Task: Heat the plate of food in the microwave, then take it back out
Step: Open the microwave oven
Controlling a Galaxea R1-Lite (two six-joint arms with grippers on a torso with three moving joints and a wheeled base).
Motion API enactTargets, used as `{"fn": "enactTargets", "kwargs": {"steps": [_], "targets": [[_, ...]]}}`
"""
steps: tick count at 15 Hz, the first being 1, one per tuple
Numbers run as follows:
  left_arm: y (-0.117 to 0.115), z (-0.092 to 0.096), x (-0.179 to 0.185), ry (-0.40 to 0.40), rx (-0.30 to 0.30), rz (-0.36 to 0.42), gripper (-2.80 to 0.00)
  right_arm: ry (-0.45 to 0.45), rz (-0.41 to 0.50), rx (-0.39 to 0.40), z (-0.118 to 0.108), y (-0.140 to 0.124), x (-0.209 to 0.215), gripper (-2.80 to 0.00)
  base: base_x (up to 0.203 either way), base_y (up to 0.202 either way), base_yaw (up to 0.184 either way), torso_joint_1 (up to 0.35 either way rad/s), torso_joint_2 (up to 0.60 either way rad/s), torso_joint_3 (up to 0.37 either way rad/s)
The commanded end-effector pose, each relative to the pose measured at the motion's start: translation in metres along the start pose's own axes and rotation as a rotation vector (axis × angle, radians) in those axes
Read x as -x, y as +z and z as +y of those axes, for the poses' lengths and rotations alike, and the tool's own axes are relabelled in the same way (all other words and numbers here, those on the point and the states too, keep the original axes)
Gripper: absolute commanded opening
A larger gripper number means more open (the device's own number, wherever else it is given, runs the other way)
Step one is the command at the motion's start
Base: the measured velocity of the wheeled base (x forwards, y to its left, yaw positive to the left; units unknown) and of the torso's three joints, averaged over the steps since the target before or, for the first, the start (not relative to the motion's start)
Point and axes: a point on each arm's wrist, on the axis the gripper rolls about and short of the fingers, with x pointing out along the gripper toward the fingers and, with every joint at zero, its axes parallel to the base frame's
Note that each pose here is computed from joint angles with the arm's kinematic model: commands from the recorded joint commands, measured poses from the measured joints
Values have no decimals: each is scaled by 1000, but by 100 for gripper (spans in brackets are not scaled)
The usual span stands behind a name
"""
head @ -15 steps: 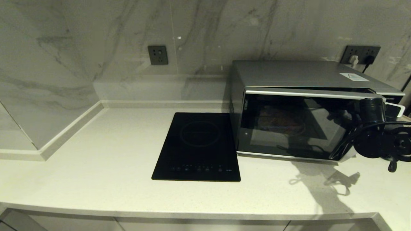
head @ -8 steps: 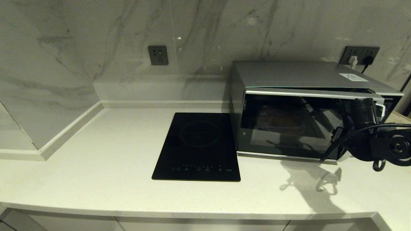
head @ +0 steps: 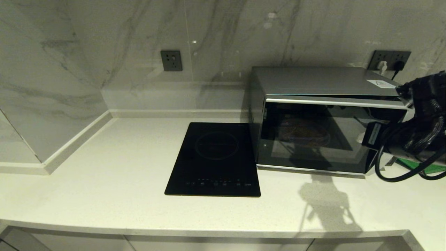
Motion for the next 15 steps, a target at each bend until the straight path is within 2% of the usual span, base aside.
{"fn": "enactTargets", "kwargs": {"steps": [1, 3, 7, 9, 11, 13, 15], "targets": [[0, 0, 0, 1, 2, 0, -280, 15, -36, -60, -4, 31, 23, -280, 0, 0, 0, 0, 0, 0], [0, 0, 0, 1, 2, 0, -280, -20, -45, -108, -8, 56, 11, -280, 0, 0, 0, 0, 0, 0], [0, 0, 0, 1, 2, 0, -280, -1, 13, -285, -13, 103, -14, -280, 0, 0, 0, 0, 0, 0], [0, 0, 0, 1, 2, 0, -280, 42, 96, -351, -21, 112, -29, -280, 0, 0, 0, 0, 0, 0], [0, 0, 0, 1, 2, 0, -280, 49, 130, -385, -21, 113, -45, -280, 0, 0, 0, 0, 0, 0], [0, 0, 0, 1, 2, 0, -280, 57, 106, -434, -23, 123, -50, -280, 0, 0, 0, 0, 0, 0], [0, 0, 0, 1, 1, 0, -280, 134, 107, -472, -24, 132, -44, -280, 0, 0, 0, 0, 0, 0]]}}
